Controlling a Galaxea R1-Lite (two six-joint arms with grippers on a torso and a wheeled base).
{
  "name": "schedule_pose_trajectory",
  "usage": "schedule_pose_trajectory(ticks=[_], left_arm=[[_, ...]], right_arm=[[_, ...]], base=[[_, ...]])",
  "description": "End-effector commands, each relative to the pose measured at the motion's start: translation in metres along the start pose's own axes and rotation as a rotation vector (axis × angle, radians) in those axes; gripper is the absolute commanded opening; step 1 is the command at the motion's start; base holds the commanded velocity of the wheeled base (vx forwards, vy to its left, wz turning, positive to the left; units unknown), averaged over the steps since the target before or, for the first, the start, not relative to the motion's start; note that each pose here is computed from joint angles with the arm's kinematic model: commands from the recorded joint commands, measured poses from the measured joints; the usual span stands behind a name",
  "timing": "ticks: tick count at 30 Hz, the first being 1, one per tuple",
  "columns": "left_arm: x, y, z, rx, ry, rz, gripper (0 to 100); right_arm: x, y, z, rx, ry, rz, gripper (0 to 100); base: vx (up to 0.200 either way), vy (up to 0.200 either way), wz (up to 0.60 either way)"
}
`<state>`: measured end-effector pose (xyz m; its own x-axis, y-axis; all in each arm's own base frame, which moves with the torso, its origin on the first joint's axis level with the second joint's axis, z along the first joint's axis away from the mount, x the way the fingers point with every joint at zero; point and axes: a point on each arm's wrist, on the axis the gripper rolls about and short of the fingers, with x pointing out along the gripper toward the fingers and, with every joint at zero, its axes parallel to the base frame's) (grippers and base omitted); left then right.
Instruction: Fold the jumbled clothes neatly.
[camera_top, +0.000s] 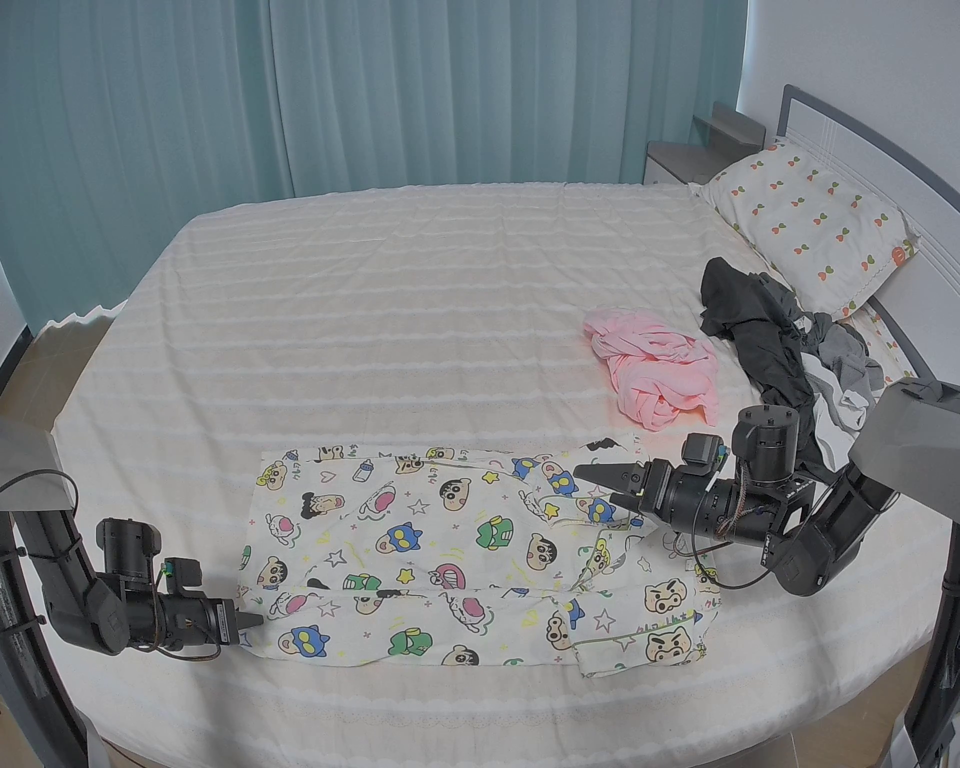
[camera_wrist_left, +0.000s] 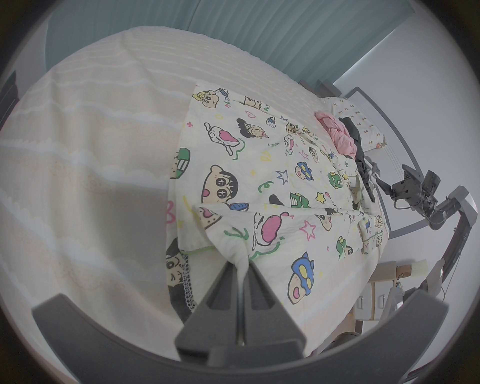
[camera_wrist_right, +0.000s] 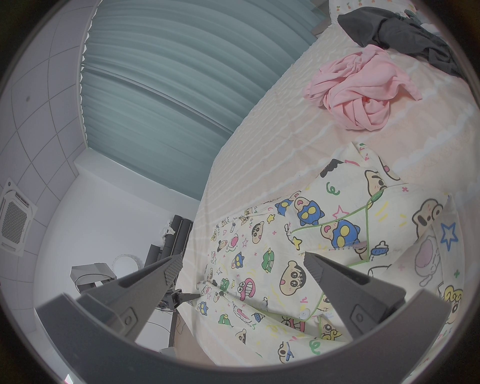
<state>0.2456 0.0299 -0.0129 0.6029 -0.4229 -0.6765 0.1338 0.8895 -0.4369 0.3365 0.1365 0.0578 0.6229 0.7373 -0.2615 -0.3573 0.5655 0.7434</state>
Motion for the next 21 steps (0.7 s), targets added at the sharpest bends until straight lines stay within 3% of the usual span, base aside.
schedule_pose_trajectory(ticks=[1, 13, 14, 21], left_arm=[[-0.0059, -0.0003, -0.0006, -0.004, -0.01, 0.008, 0], [-0.0035, 0.0047, -0.0045, -0.025, 0.003, 0.013, 0], [-0.0024, 0.0053, -0.0049, -0.027, 0.006, 0.011, 100], [-0.0068, 0.0077, 0.0003, -0.044, -0.026, 0.017, 100]], right_arm=[[0.0001, -0.0003, -0.0002, -0.001, 0.0, 0.0, 100], [0.0003, -0.0001, 0.0002, -0.001, -0.001, 0.001, 100], [0.0003, -0.0001, 0.0002, -0.001, -0.001, 0.001, 100], [0.0001, -0.0001, 0.004, -0.005, -0.016, -0.002, 100]], base=[[0.0, 0.0, 0.0], [0.0, 0.0, 0.0], [0.0, 0.0, 0.0], [0.0, 0.0, 0.0]])
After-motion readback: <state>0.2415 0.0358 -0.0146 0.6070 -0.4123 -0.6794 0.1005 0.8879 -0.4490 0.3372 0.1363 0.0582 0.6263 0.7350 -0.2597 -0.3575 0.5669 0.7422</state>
